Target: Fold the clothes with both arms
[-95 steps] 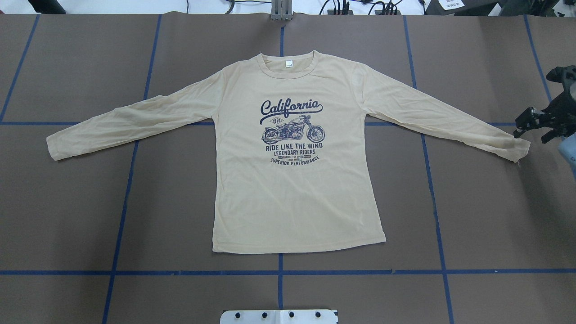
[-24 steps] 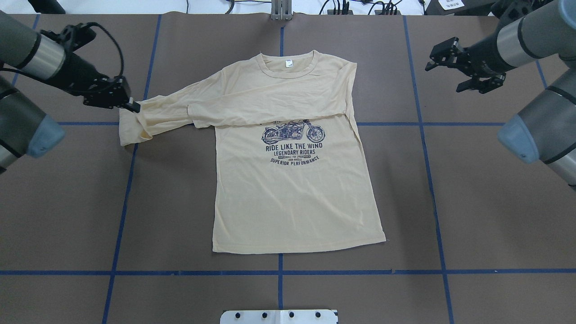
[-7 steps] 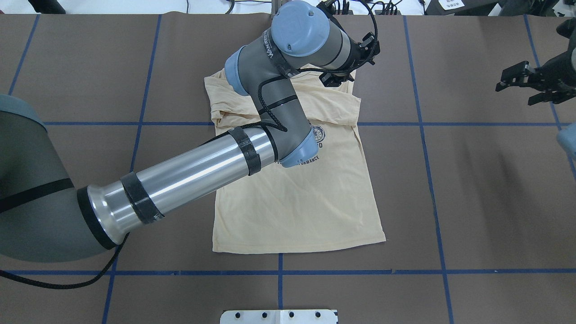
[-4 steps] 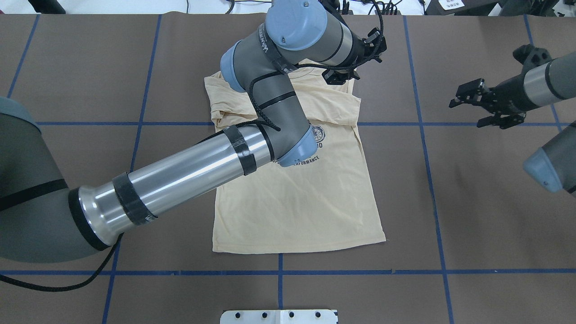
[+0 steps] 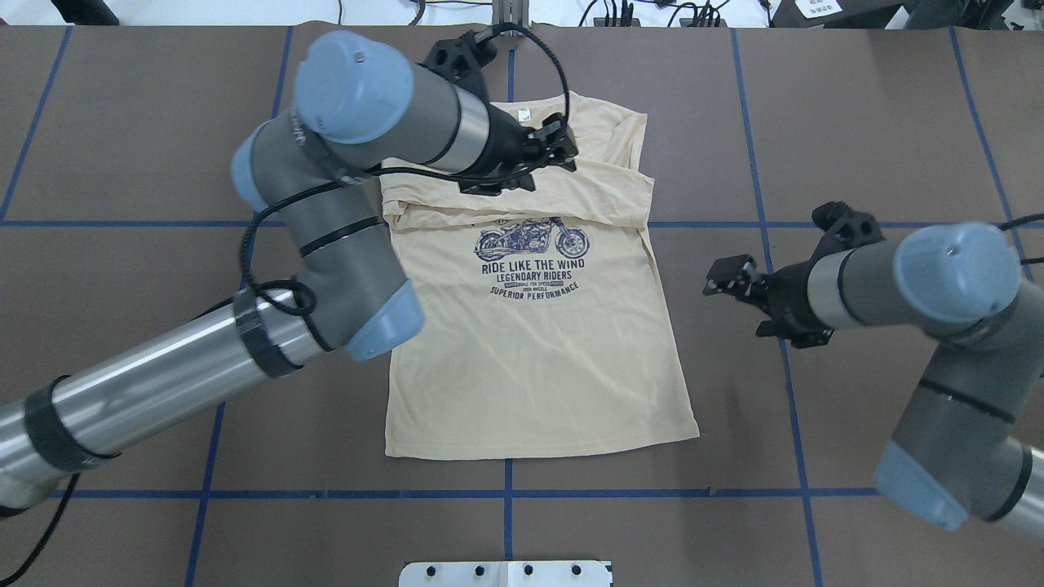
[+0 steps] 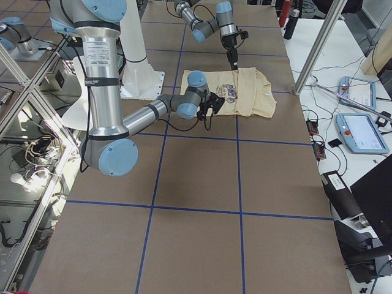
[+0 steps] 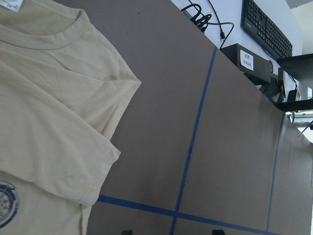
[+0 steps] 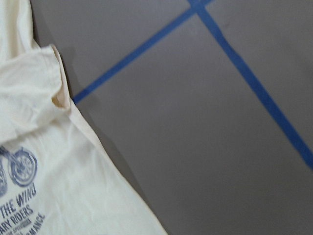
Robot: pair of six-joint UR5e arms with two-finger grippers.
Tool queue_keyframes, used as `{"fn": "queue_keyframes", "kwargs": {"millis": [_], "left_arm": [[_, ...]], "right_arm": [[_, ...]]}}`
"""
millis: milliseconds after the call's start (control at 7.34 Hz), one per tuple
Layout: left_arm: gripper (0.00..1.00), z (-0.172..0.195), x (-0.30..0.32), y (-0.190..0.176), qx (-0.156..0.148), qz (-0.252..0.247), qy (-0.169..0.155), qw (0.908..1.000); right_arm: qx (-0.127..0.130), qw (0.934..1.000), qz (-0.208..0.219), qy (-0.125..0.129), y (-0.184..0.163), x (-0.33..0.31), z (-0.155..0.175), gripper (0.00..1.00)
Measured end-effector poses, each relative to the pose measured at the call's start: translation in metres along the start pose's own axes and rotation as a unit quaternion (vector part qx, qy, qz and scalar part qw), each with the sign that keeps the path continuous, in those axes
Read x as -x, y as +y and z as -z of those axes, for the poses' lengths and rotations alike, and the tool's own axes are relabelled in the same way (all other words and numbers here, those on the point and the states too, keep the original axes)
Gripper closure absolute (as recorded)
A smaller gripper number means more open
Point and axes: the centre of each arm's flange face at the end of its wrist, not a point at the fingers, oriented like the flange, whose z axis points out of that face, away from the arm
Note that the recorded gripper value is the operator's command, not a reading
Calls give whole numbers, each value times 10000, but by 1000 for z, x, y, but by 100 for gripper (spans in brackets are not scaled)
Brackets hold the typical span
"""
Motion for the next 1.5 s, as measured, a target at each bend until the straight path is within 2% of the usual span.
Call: {"fn": "queue_keyframes", "kwargs": {"millis": [273,409,545,818,1499], "left_arm": [[37,67,86,-6,63,-624,-207,9978],[37,89,117,-13,117,-786,-319,9963],[37,98,133,-17,142,-848,-394,9955],[36,101,145,-17,168,-864,-459,9951],[36,98,147,-16,189,-837,-481,9952]], "right_arm": [[-400,9987,-303,74,99,-8,-19,0],[-517,9979,-373,78,129,-21,-26,1],[-592,9972,-438,142,141,-36,-31,3],[-688,9956,-588,235,144,-54,-35,8],[-661,9956,-615,256,148,-54,-39,11]]}}
